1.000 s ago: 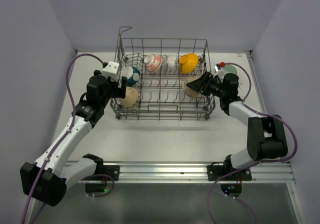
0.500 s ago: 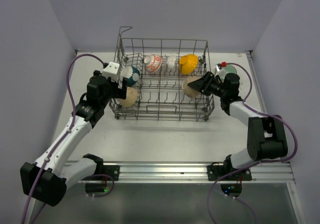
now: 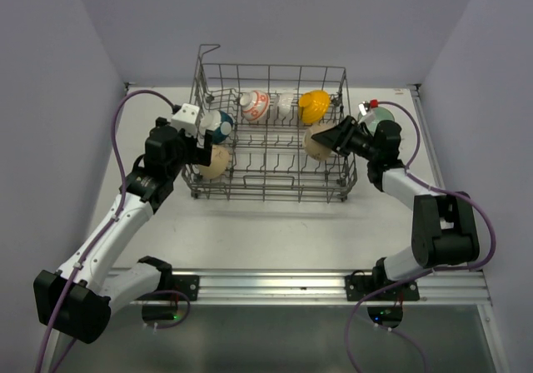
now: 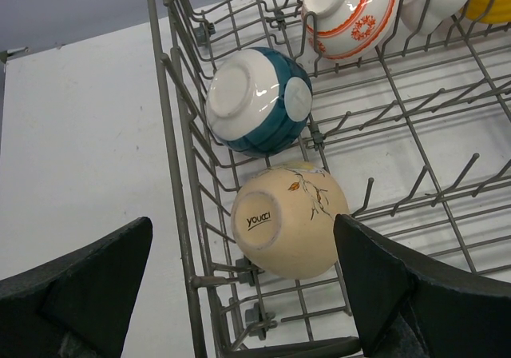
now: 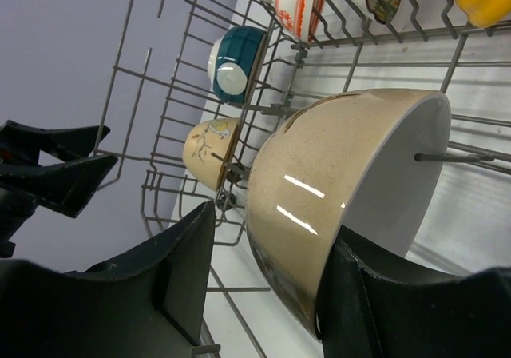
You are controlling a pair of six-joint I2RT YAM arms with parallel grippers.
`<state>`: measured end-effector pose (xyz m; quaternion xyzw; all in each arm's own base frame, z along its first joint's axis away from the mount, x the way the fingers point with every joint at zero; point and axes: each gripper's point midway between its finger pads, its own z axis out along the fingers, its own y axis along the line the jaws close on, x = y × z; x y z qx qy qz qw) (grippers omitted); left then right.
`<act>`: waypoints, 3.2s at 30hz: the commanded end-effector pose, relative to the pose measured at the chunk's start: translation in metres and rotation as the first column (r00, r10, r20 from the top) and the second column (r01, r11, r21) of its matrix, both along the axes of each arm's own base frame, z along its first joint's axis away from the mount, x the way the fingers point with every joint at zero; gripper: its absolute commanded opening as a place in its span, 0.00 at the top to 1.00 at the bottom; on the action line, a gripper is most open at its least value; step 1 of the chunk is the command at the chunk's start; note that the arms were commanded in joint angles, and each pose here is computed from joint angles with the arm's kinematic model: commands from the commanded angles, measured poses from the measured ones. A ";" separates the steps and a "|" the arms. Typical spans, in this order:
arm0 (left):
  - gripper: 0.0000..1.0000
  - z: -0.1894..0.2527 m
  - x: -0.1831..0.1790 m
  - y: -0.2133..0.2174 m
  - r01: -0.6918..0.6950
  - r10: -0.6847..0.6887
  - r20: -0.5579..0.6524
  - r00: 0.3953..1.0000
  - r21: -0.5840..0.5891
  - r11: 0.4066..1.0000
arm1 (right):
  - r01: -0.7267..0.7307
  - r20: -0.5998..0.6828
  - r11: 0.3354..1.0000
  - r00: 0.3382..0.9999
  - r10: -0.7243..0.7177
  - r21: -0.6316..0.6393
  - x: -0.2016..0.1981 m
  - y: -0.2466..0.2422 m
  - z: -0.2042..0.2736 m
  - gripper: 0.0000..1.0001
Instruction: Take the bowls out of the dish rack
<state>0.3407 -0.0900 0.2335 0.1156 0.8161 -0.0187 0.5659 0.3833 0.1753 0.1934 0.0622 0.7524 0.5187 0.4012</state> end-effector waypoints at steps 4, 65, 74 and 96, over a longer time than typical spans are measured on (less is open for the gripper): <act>0.00 0.011 -0.003 -0.002 0.014 -0.014 0.018 1.000 -0.004 1.000 | -0.102 0.164 0.993 0.982 0.092 0.053 -0.004 0.014 0.056 0.51; 0.00 0.012 -0.005 -0.003 0.002 -0.002 -0.002 1.000 -0.030 1.000 | 0.635 0.378 0.397 0.741 -0.556 -0.663 0.093 -0.177 0.096 1.00; 0.00 0.008 -0.005 -0.003 0.003 -0.003 -0.019 1.000 -0.030 1.000 | 0.616 0.352 0.370 0.740 -0.573 -0.695 0.133 -0.179 0.062 1.00; 0.00 0.001 -0.003 -0.005 0.004 -0.005 -0.048 0.999 -0.024 1.000 | 0.465 0.250 0.313 0.806 -0.537 -0.828 0.191 -0.186 -0.005 1.00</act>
